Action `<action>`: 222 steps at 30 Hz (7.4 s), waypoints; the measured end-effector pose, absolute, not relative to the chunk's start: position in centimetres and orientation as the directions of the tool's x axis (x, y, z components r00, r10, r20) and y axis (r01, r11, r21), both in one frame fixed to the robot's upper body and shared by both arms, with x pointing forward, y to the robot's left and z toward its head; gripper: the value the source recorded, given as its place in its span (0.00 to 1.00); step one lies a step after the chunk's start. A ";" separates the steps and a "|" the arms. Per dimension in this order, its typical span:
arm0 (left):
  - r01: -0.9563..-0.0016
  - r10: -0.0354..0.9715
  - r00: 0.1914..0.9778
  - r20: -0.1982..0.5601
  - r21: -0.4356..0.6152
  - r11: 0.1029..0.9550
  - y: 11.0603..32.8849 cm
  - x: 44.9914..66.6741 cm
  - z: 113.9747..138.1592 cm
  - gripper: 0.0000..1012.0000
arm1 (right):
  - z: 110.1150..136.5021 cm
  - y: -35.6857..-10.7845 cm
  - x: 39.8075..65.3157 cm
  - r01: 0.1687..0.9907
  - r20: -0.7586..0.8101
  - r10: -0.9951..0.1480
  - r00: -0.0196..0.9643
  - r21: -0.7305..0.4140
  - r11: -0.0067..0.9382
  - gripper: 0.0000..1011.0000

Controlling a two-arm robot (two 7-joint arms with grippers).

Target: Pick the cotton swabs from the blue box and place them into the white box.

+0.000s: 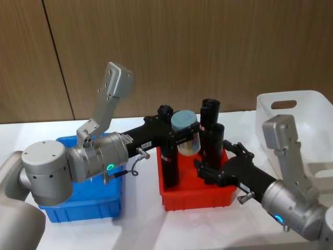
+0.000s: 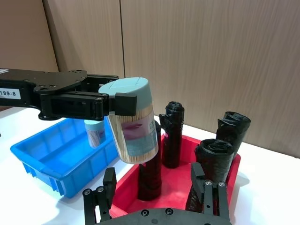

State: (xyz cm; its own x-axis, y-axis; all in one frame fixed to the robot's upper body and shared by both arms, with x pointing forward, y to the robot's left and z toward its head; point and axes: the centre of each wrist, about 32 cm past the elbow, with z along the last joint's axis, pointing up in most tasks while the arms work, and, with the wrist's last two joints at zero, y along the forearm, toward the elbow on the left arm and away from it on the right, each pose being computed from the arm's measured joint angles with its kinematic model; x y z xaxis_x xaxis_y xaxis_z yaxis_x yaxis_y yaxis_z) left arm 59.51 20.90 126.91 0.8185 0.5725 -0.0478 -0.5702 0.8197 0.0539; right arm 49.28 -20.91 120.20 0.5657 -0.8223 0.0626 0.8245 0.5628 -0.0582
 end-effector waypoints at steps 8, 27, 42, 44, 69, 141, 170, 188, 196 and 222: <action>-0.570 0.572 0.819 -0.048 0.054 0.820 20.9 59.5 126.9 0.66 | 120.1 -20.3 50.4 0.819 0.053 -0.817 0.574 -0.062 0.571 0.99; -0.570 0.572 0.819 -0.047 0.054 0.820 20.9 59.5 126.9 0.66 | 120.3 -18.9 52.3 0.806 0.042 -0.805 0.592 -0.052 0.590 0.99; -0.570 0.573 0.819 -0.047 0.054 0.820 20.9 59.5 126.9 0.67 | 120.6 -18.1 53.0 0.793 0.051 -0.792 0.609 -0.047 0.607 0.99; -0.570 0.573 0.819 -0.047 0.054 0.820 20.9 59.5 126.9 0.67 | 120.6 -18.0 53.1 0.791 0.051 -0.789 0.612 -0.046 0.610 0.99; -0.570 0.572 0.819 -0.047 0.054 0.820 20.9 59.5 126.9 0.69 | 120.9 -17.3 53.2 0.774 0.067 -0.771 0.633 -0.037 0.632 0.62; -0.570 0.572 0.819 -0.048 0.054 0.820 20.9 59.5 126.9 0.99 | 118.5 -29.9 57.2 0.987 0.038 -0.991 0.126 -0.107 0.122 0.61; -0.570 0.572 0.819 -0.048 0.054 0.820 20.9 59.5 126.9 0.99 | 117.7 -33.6 58.6 0.989 0.030 -1.000 -0.005 -0.148 -0.009 0.99; -0.570 0.572 0.819 -0.047 0.054 0.820 20.9 59.5 126.9 0.99 | 117.4 -33.7 58.5 0.990 0.027 -1.000 0.001 -0.141 -0.003 0.99; -0.574 0.576 0.816 -0.046 0.055 0.817 20.9 59.5 126.8 0.99 | 117.4 -33.6 58.3 0.990 0.028 -1.000 0.004 -0.138 0.000 0.99; -0.764 0.757 0.644 0.113 0.040 0.644 20.6 55.1 123.5 0.99 | 117.3 -29.7 53.2 0.990 0.062 -0.989 0.137 -0.054 0.134 0.99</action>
